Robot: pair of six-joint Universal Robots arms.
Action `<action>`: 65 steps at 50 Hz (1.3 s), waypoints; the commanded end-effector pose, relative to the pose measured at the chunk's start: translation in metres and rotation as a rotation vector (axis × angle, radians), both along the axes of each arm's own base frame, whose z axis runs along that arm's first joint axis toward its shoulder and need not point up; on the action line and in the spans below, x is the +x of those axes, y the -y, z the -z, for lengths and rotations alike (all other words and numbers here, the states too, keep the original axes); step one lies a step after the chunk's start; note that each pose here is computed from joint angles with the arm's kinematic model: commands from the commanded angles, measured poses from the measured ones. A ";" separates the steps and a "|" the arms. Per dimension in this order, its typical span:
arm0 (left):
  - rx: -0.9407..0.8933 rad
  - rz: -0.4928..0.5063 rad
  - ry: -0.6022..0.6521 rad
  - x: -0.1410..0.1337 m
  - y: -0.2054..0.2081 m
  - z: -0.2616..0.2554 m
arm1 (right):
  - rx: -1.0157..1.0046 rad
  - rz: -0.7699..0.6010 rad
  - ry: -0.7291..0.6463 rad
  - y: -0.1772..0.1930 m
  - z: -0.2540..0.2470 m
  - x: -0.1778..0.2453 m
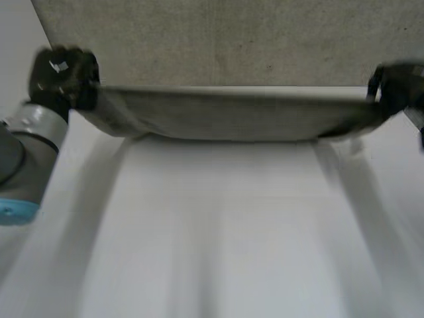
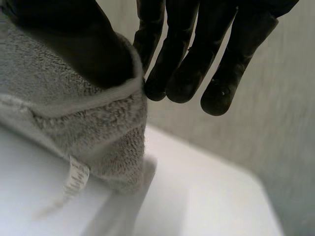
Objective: Fold the towel.
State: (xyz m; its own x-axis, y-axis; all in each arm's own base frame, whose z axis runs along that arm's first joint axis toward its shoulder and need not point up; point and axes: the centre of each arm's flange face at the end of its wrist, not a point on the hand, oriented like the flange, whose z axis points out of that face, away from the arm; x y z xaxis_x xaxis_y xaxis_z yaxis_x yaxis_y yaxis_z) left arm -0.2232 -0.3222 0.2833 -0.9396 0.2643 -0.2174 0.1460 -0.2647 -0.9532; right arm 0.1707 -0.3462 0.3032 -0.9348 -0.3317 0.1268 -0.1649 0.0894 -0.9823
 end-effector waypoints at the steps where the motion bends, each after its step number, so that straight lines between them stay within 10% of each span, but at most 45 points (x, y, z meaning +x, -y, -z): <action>1: -0.055 0.038 -0.162 0.007 -0.021 -0.065 | -0.070 -0.114 -0.087 -0.018 -0.054 0.003; 18: 0.356 0.023 0.095 -0.005 0.024 0.067 | 0.182 -0.148 -0.766 0.004 0.080 0.030; 27: 0.176 0.011 0.165 -0.025 0.075 0.049 | -0.402 0.023 -0.654 0.057 0.018 0.072; 36: -0.526 0.019 -0.169 -0.048 0.062 -0.152 | -1.097 0.205 -0.262 0.045 -0.131 0.082; 43: -0.543 0.089 -0.293 -0.045 0.056 -0.156 | -0.999 0.128 -0.189 0.050 -0.117 0.076; 65: 0.203 0.078 0.031 -0.026 0.049 0.131 | -0.179 -0.284 -0.445 0.024 0.154 0.069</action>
State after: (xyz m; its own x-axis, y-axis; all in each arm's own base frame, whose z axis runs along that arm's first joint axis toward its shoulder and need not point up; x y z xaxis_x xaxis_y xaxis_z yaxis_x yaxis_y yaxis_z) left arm -0.2557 -0.3847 0.1873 -0.9309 0.3436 -0.1240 0.0725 -0.1589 -0.9846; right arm 0.2441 -0.3865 0.1998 -0.7108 -0.4157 0.5675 -0.4843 -0.2959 -0.8233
